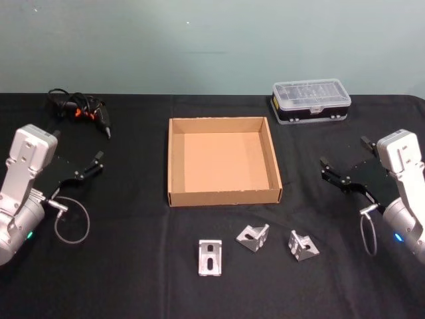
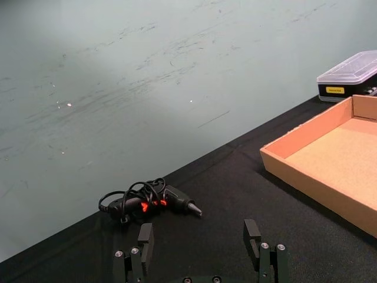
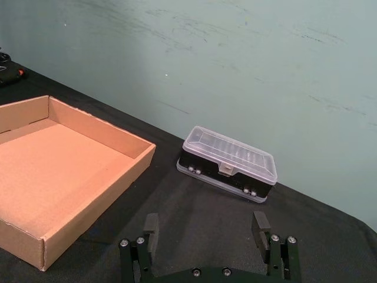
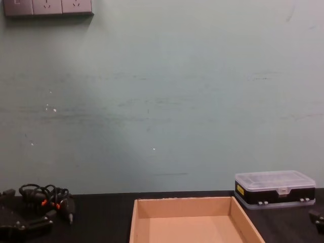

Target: Use one hand to pick up the angle iron from the table and place it into the box.

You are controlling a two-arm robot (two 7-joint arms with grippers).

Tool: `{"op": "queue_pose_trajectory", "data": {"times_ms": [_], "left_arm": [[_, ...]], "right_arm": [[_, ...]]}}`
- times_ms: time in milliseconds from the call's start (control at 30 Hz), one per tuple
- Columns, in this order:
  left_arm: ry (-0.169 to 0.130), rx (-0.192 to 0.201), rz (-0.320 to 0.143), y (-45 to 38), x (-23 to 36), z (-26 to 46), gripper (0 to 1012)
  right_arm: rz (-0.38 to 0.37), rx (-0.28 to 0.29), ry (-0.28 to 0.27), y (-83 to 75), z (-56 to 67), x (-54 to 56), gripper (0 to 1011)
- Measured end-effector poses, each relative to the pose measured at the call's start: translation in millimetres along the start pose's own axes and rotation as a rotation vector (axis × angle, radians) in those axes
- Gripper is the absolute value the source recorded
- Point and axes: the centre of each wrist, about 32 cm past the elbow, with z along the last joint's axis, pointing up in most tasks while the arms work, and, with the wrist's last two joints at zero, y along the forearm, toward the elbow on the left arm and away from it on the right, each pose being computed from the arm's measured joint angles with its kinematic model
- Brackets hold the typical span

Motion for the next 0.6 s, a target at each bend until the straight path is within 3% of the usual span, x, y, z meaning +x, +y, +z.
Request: {"op": "queue_pose_trajectory", "data": {"times_ms": [600], "left_arm": [[0.0,0.0,0.0,0.0,0.0,0.0,1000]], "right_arm": [[0.0,0.0,0.0,0.0,0.0,0.0,1003]]}}
